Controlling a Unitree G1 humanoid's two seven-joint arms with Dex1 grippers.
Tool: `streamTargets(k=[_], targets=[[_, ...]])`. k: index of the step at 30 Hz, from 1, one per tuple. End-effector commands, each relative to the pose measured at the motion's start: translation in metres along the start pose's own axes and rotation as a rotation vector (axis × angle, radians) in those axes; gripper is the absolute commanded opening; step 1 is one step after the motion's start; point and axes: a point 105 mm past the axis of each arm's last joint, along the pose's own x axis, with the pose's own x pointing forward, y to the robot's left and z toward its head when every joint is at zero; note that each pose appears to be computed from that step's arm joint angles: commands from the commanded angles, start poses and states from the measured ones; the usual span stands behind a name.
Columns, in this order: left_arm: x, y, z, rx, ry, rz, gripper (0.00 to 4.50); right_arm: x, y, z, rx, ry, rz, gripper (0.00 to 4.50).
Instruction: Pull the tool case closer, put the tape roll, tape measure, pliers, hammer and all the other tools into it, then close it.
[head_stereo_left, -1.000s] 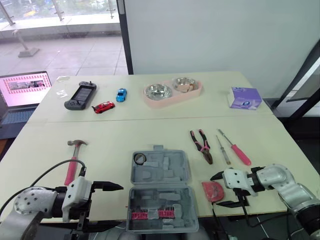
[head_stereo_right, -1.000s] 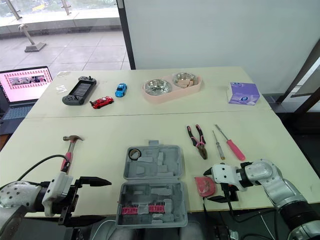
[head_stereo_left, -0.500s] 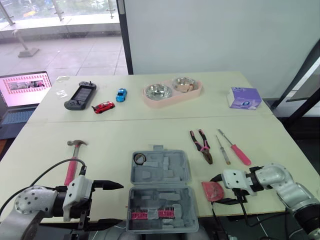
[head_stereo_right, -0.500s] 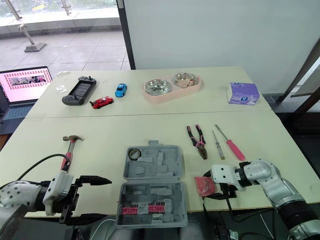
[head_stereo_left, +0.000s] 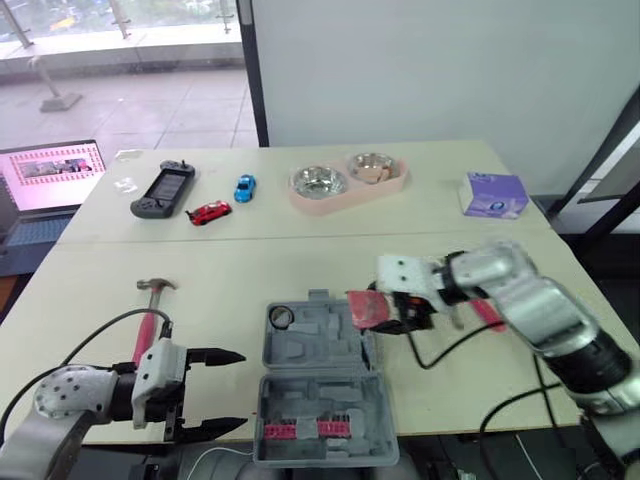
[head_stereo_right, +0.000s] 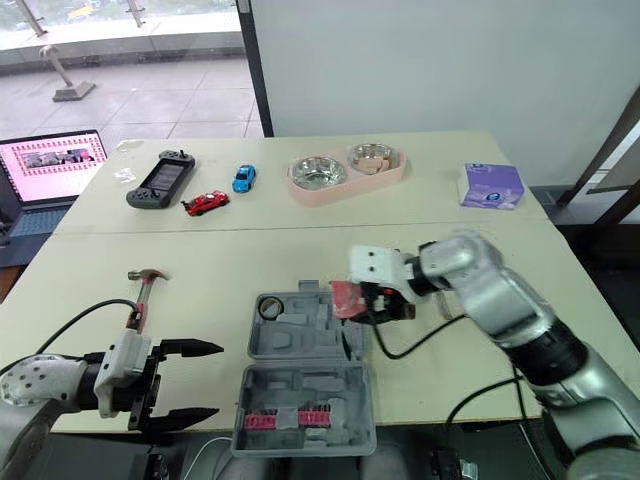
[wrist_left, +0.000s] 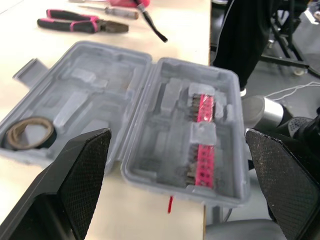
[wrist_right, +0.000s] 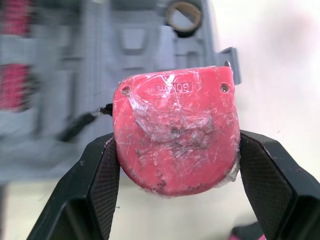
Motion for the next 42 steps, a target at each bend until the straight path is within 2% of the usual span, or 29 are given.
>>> streamTargets(k=[1,10,21,39,41,42], targets=[[0.000,0.005,0.006,0.024,-0.003,0.008,4.50,0.008,-0.002,0.002,-0.003,0.086,-0.027,2.94],[0.004,0.006,0.014,0.028,-0.009,0.005,4.50,0.028,-0.013,0.000,-0.136,0.214,-0.048,2.94],[0.009,0.005,0.019,0.023,-0.021,0.011,4.50,0.046,-0.017,-0.008,-0.152,0.279,-0.050,2.94],[0.008,0.003,0.017,0.020,-0.024,0.020,4.50,0.058,-0.010,-0.004,-0.090,0.254,-0.028,2.94],[0.008,0.003,0.016,0.019,-0.024,0.021,4.50,0.058,-0.009,-0.004,-0.087,0.248,-0.034,4.01],[0.008,0.003,0.016,0.018,-0.024,0.020,4.50,0.058,-0.010,-0.003,-0.079,0.243,-0.039,4.39]])
